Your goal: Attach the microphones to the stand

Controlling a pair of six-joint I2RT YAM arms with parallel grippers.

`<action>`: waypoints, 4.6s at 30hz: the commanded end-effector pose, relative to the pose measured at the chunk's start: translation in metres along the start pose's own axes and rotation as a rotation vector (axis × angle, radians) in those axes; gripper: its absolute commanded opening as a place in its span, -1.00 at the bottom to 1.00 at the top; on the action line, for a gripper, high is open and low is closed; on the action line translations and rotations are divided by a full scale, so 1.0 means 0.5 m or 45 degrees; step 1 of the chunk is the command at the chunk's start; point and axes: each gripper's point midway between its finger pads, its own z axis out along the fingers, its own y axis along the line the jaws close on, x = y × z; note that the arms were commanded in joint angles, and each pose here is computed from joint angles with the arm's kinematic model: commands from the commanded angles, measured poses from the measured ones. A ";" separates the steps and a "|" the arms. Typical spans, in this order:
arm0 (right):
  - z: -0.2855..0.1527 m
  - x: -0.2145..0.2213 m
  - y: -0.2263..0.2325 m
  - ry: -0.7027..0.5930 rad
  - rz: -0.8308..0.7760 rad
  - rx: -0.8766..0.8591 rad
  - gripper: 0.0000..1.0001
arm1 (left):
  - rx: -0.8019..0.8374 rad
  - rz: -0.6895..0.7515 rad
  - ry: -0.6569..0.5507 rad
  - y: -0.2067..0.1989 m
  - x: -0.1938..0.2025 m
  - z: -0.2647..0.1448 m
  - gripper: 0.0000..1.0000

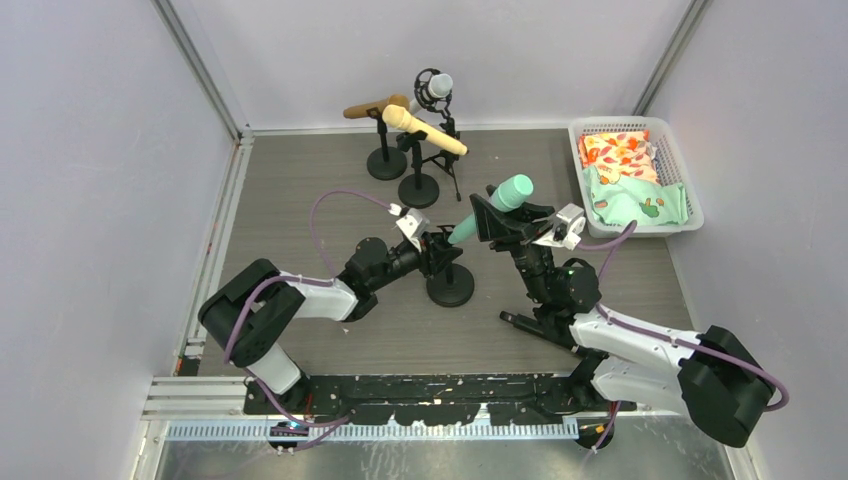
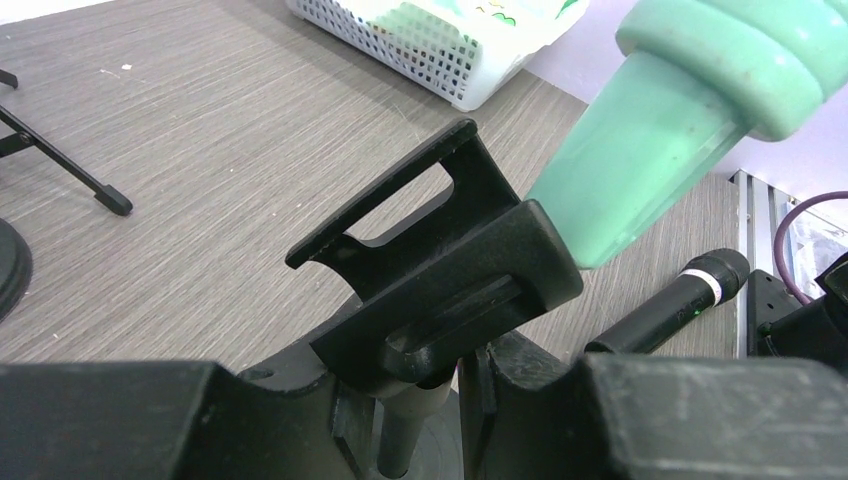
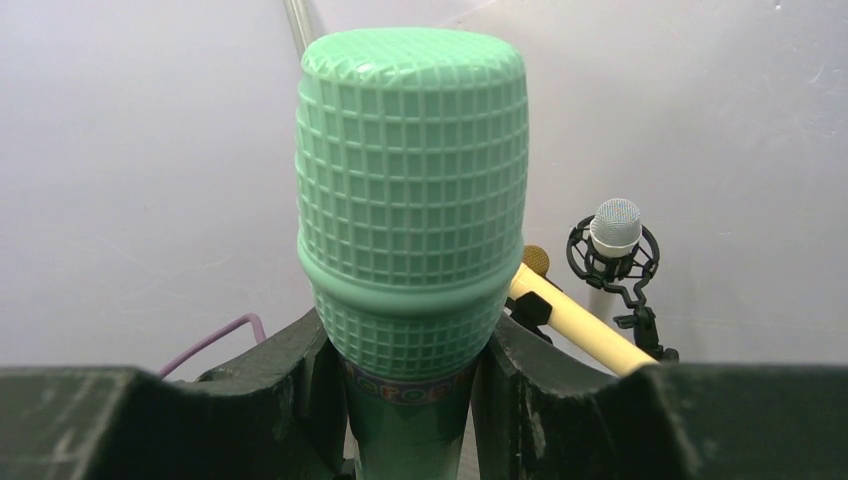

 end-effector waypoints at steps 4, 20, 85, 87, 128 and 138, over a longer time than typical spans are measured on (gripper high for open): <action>0.005 -0.021 0.018 -0.030 0.002 -0.049 -0.99 | 0.092 -0.059 -0.048 -0.035 -0.021 0.009 -0.99; -0.072 0.131 0.034 0.319 -0.128 -0.196 -0.99 | 0.096 -0.178 -0.140 -0.044 -0.064 0.019 -0.99; -0.323 0.539 -0.066 1.225 -0.347 0.168 -0.99 | 0.255 -0.037 -0.248 -0.101 -0.142 -0.009 -0.99; -0.328 0.549 -0.061 1.238 -0.325 0.161 -0.99 | 0.254 -0.026 -0.247 -0.101 -0.143 -0.010 -1.00; -0.185 0.134 -0.009 0.765 0.023 0.256 0.73 | 0.004 0.107 -0.193 -0.032 -0.126 -0.033 -0.99; -0.171 0.036 0.060 1.039 0.126 0.179 0.74 | 0.125 0.211 -0.183 -0.061 -0.111 -0.042 -0.99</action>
